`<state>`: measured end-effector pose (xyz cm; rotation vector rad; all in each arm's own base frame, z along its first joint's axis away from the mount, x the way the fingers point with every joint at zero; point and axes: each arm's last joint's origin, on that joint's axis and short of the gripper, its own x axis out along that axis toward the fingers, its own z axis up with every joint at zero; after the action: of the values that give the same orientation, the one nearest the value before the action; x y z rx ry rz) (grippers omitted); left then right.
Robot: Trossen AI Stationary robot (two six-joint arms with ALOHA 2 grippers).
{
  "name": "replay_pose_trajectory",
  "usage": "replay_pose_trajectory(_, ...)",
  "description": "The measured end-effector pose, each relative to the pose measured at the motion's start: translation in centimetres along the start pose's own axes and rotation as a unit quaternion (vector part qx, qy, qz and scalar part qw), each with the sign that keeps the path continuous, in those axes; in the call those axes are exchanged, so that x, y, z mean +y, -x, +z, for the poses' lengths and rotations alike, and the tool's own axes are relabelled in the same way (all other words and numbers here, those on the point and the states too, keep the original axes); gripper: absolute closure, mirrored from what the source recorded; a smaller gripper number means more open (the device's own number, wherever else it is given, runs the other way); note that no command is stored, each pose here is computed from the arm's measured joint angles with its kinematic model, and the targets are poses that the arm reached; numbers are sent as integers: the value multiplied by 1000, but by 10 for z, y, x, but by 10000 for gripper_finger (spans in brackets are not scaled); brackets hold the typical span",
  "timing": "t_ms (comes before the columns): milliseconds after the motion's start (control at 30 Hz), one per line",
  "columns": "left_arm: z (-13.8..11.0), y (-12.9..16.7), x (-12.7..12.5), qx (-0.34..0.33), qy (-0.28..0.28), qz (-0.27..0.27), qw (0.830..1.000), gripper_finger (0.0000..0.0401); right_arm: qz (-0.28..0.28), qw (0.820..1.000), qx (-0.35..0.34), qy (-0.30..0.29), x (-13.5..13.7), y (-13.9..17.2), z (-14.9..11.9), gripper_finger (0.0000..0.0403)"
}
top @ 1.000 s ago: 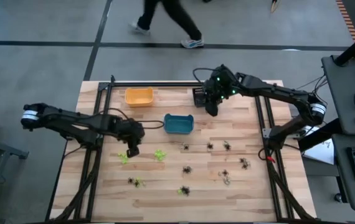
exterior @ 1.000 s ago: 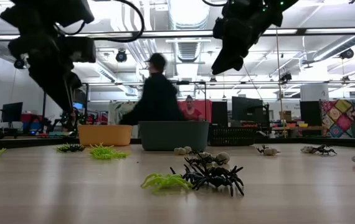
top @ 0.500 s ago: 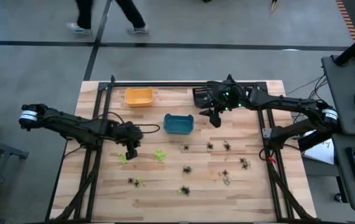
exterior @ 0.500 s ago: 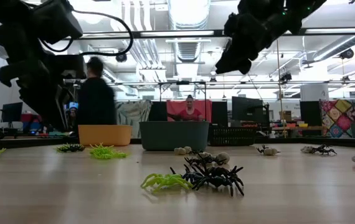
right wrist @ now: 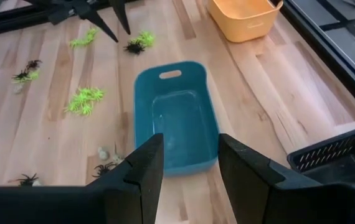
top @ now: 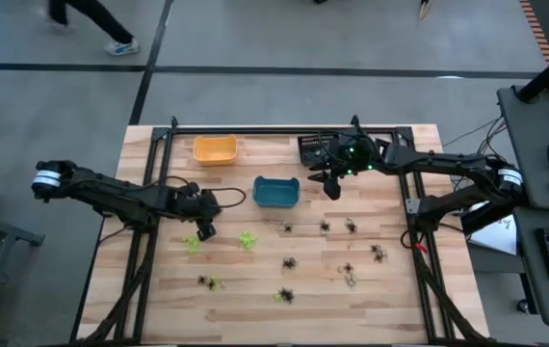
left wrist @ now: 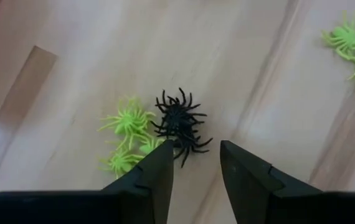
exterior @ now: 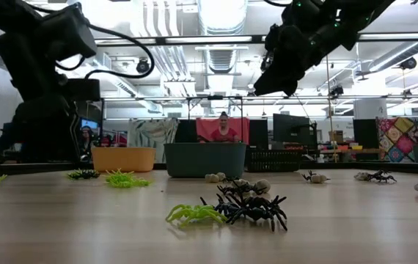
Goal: Sort Halloween decoration
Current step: Put the black spider toy into the yellow bin
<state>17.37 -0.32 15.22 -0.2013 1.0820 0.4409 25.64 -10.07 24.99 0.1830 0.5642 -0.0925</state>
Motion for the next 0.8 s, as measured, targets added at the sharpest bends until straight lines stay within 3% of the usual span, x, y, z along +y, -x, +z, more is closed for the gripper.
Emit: replay_pose_trajectory(800, -10, -29, -3, 20, 35, 32, 999, 293, -8, 1000, 1, 0, -1, -1, 0, 259)
